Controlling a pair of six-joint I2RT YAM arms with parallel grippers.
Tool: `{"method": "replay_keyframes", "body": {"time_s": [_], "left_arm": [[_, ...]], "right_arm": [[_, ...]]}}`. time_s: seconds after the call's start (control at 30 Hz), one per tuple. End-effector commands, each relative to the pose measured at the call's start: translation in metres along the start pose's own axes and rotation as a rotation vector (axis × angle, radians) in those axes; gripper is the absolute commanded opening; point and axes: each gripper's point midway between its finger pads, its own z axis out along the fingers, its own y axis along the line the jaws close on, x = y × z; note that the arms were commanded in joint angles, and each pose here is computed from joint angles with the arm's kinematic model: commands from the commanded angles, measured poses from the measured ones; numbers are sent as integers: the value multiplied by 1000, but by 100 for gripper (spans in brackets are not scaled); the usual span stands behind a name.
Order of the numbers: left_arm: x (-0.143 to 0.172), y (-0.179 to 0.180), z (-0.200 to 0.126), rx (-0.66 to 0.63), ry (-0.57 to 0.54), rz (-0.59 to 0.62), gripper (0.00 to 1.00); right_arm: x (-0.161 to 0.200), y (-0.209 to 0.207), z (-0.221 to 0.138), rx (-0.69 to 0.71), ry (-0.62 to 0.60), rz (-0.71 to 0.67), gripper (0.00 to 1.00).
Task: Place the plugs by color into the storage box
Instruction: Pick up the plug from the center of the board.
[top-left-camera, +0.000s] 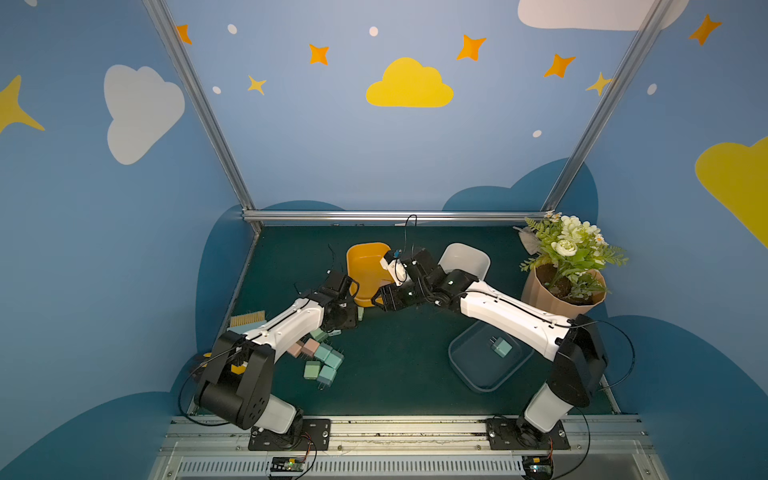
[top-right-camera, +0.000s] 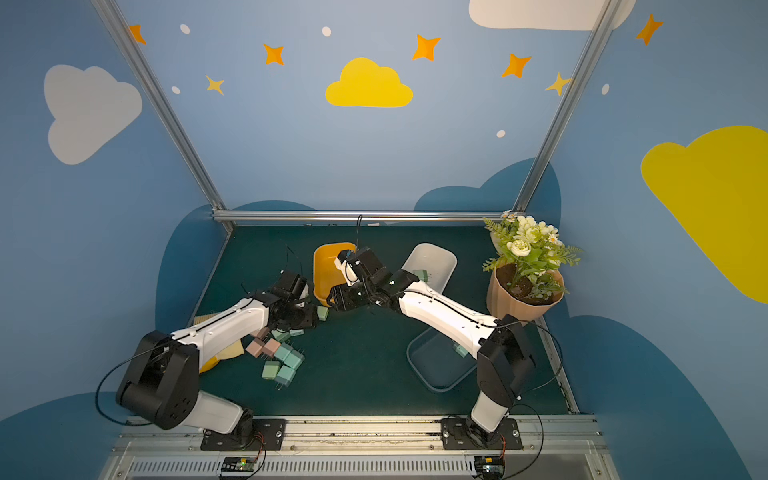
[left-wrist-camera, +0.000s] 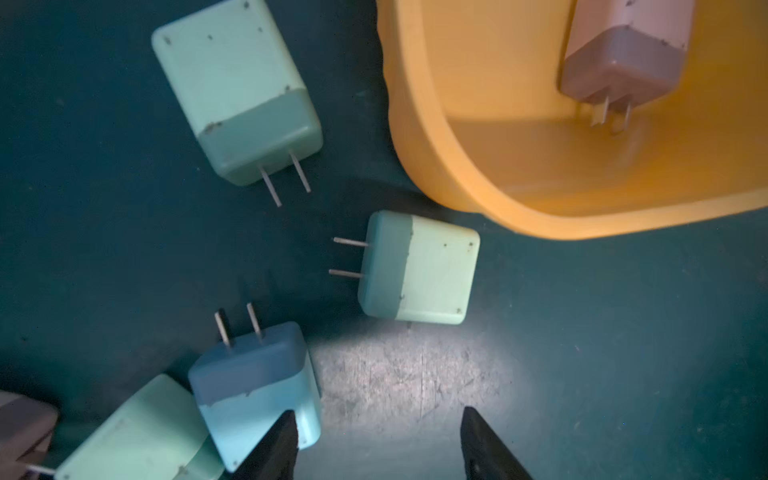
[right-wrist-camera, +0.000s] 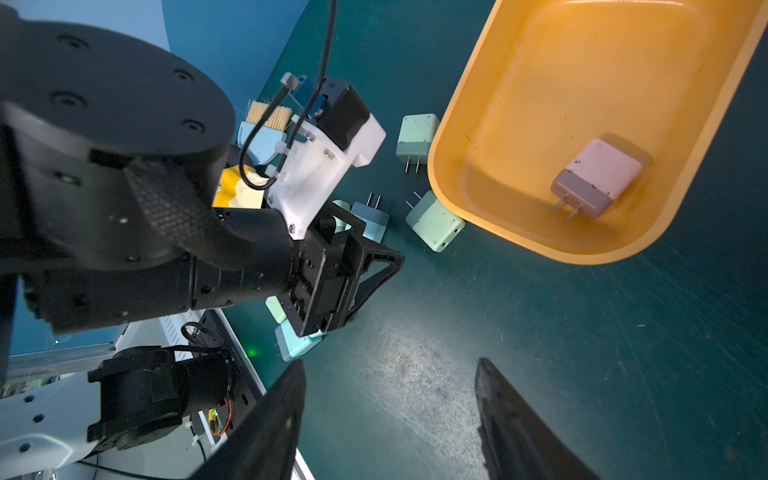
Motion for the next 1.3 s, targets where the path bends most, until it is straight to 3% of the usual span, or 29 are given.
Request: {"method": "replay_keyframes", "body": {"time_s": [0.0,0.17,0.43,0.8,1.27], "left_arm": [[-21,-7,1,10,-46,49,63],[-26,-6,17,-19,-13,101,62],[-41,-11,25,-16,-55,139,60],[-30,-24,37,-1,5,201,59],[-20,-17,50,-71,49,241,55]], "right_arm": [[-3,-5,5,3,1,4,66],[-6,-6,11,3,4,13,65],[-2,-6,19,-1,37,28,66],[2,-7,14,22,23,8,65],[7,-7,20,26,58,18,65]]}}
